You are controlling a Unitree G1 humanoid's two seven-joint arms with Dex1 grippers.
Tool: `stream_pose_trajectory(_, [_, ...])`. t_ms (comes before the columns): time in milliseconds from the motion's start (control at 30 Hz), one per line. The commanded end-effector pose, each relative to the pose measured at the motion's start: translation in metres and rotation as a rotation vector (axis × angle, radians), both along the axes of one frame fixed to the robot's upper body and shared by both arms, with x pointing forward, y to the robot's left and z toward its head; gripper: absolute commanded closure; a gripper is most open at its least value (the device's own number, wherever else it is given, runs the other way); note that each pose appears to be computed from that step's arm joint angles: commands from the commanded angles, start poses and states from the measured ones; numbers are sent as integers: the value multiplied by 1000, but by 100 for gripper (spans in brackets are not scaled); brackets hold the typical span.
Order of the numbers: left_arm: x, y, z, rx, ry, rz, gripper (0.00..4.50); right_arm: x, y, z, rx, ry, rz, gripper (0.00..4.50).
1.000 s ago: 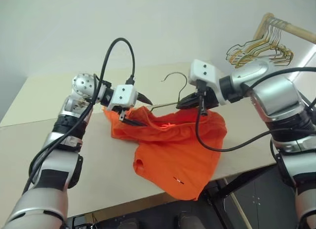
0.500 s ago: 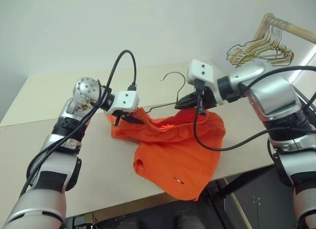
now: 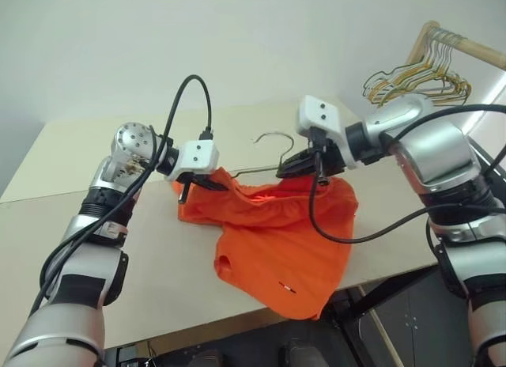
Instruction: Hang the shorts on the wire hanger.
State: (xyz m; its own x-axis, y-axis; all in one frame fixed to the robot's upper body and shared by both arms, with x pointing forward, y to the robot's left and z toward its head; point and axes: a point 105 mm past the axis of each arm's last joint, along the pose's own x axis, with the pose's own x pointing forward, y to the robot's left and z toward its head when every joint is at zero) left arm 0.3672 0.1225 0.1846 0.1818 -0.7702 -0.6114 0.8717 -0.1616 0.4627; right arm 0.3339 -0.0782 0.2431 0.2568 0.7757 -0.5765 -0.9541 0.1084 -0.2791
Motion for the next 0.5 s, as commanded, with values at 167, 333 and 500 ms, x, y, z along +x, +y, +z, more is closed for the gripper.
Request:
stream_pose_trajectory(167, [-6,-6,10,-75,33,-21,448,4,-30,24,49,-83,-138,112])
stream_pose_trajectory(333, [-7,-1,5,-74,58,-2,448,-5,-50,34,94,-89,-204,3])
stream_pose_trajectory(500, [-4,-2,7,-101,74,25,448,-28,-74,39,67,-115,-195,3])
